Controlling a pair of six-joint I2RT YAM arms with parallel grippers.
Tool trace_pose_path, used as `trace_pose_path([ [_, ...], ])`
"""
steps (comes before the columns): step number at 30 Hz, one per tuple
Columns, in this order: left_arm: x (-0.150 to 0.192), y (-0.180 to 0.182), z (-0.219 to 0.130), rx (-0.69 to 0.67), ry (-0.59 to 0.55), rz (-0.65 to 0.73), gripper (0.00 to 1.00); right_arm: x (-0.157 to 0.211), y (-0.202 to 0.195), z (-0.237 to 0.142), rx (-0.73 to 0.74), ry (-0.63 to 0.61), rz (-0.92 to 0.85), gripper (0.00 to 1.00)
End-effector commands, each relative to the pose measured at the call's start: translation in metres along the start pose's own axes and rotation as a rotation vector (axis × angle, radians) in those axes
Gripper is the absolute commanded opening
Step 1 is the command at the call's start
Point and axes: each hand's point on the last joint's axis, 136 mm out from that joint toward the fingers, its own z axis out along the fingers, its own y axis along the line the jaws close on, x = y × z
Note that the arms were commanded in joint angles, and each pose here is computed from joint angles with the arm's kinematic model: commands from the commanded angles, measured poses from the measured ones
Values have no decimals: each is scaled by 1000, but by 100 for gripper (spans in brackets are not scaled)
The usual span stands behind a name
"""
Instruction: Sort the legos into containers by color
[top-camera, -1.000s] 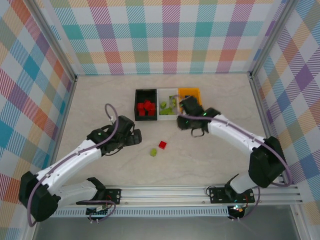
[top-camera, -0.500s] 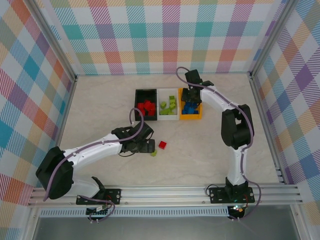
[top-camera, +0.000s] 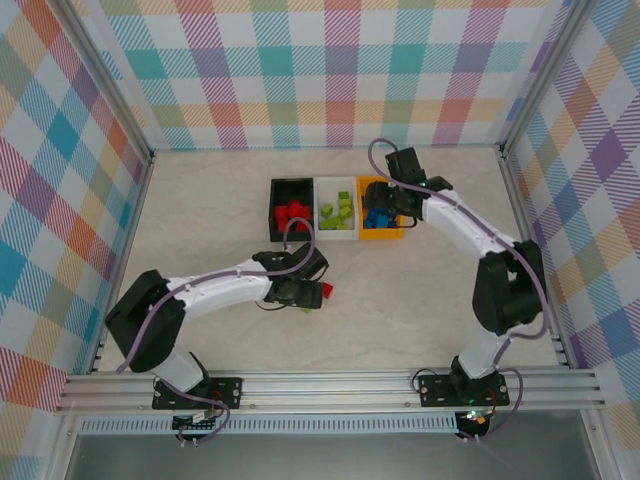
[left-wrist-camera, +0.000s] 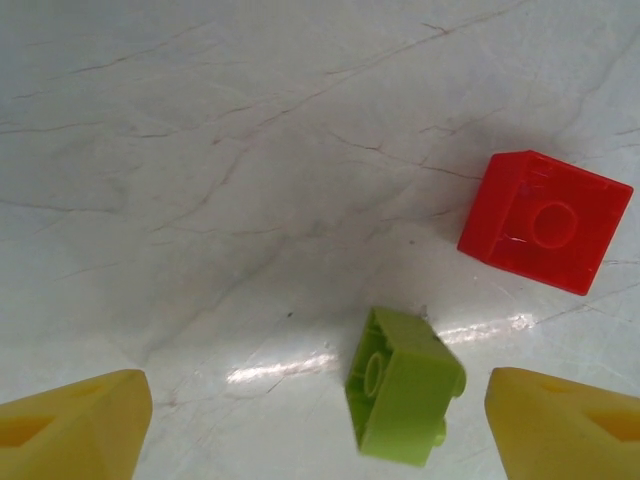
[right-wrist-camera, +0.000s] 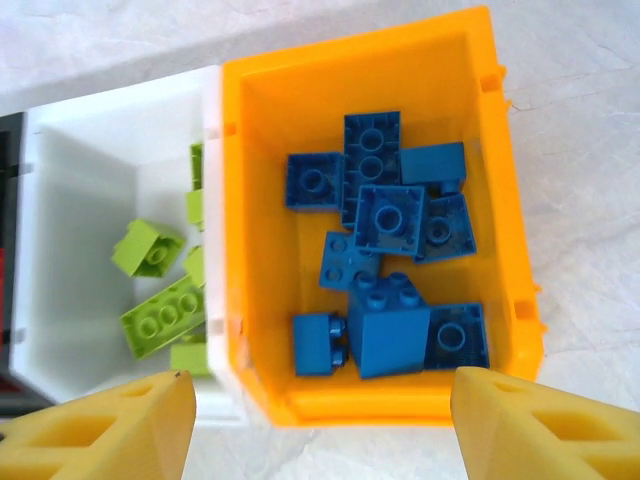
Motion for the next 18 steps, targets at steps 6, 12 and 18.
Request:
trace_pose_path([
  [6, 5, -19, 19, -46, 57, 95, 65, 5, -7, -24, -2, -70, 21, 68],
  [12, 7, -17, 21, -62, 58, 87, 31, 5, -11, -30, 7, -85, 28, 68],
  [18, -20, -20, -4, -67, -31, 56, 18, 14, -17, -37, 11, -87, 55, 68],
])
